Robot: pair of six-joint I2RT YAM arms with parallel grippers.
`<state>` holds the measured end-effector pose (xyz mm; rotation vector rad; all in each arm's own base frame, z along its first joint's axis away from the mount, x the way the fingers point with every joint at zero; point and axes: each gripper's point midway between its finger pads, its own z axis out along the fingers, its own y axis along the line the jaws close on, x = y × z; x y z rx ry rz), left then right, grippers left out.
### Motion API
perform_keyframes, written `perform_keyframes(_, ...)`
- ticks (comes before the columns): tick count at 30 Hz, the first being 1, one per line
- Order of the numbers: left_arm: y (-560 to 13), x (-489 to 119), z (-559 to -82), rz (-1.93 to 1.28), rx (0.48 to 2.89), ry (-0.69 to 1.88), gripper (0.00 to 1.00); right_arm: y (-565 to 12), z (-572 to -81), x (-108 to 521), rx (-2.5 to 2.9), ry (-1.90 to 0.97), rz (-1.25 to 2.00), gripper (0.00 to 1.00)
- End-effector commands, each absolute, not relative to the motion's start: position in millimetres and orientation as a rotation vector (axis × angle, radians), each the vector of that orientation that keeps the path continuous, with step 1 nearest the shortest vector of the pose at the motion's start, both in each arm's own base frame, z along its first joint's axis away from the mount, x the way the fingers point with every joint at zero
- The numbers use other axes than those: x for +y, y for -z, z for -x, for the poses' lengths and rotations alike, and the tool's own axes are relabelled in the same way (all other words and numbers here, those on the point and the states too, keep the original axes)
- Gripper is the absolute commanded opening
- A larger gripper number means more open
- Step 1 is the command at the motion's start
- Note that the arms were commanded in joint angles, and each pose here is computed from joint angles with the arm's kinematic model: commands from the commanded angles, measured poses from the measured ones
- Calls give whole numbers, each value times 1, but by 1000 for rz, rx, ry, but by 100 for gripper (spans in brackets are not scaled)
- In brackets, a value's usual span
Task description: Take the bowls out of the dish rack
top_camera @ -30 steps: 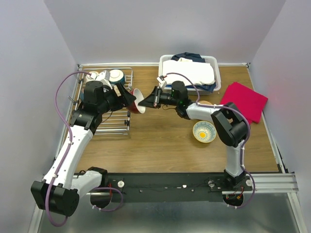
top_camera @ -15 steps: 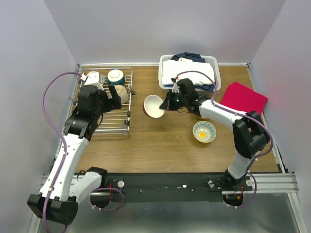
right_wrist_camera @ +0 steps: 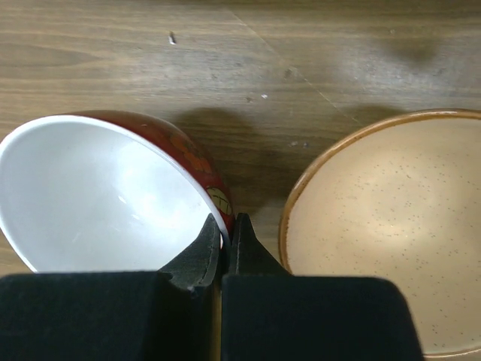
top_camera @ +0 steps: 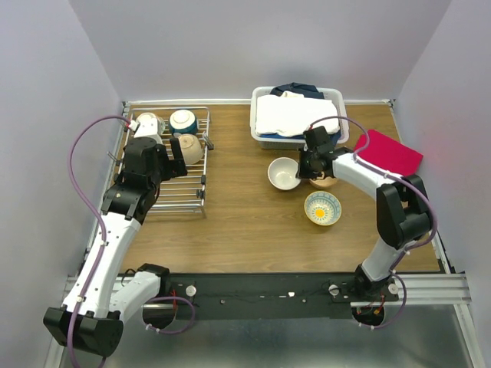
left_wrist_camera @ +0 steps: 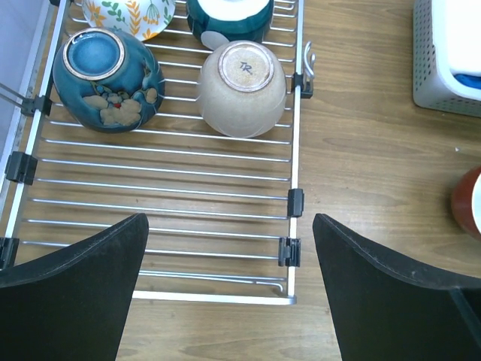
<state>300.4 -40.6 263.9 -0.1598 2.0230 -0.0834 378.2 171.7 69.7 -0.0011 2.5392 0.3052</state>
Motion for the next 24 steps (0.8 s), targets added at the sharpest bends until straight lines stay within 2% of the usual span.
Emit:
perform_keyframes(1,-253,-33,-298,159,2044,29,99,-64,-388,164,2545,-225,5,1)
perform_keyframes(9,-247,-32,-302,151,2060,11,99,-55,-396,173,2572,-245,33,1)
perform_keyframes(10,-245,-33,-303,147,2067,10,99,-55,-396,173,2576,-242,32,3)
perform_keyframes(12,-244,-32,-303,152,2067,6,99,-57,-398,174,2574,-253,31,9)
perform_keyframes(13,-243,-32,-304,150,2070,4,99,-58,-397,175,2573,-256,34,18)
perform_keyframes(16,-240,-32,-305,149,2079,1,99,-70,-399,177,2560,-274,43,35)
perform_keyframes(18,-239,-32,-306,147,2082,0,99,-76,-399,179,2557,-283,59,39)
perform_keyframes(21,-237,-32,-309,150,2092,-10,99,-95,-398,183,2533,-325,73,49)
perform_keyframes(22,-236,-32,-310,152,2098,-15,99,-107,-398,183,2507,-335,73,55)
perform_keyframes(24,-235,-31,-313,168,2100,-23,99,-121,-398,185,2477,-352,76,60)
